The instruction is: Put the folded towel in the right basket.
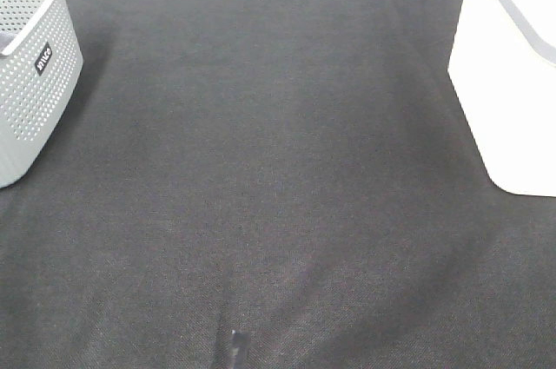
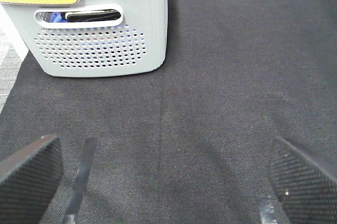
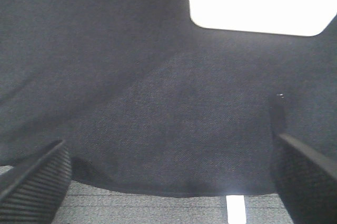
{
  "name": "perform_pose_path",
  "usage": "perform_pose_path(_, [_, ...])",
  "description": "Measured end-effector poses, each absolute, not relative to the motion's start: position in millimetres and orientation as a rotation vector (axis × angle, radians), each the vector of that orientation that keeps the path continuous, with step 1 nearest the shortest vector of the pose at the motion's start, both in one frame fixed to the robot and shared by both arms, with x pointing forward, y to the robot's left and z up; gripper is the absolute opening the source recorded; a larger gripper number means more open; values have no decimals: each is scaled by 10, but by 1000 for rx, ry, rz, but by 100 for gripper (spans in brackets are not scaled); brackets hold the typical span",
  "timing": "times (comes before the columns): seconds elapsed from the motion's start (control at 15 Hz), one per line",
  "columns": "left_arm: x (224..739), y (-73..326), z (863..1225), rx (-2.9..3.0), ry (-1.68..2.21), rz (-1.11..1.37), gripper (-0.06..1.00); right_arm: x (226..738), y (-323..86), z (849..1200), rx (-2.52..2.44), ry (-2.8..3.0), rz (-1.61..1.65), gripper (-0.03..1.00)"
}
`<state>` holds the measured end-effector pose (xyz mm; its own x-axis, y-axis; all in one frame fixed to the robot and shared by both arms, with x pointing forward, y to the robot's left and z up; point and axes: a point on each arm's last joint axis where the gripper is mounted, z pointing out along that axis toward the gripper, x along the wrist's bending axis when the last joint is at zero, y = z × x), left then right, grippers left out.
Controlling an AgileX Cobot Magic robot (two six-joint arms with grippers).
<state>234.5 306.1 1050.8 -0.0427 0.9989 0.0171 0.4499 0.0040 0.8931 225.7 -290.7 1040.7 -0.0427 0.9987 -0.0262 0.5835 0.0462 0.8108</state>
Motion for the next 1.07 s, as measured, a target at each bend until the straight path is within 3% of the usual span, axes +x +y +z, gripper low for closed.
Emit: perform_pose_path(1.07, [2345, 3061, 10508, 1528, 1578, 990, 99, 2352, -2909, 10378, 1578, 1640, 899, 98])
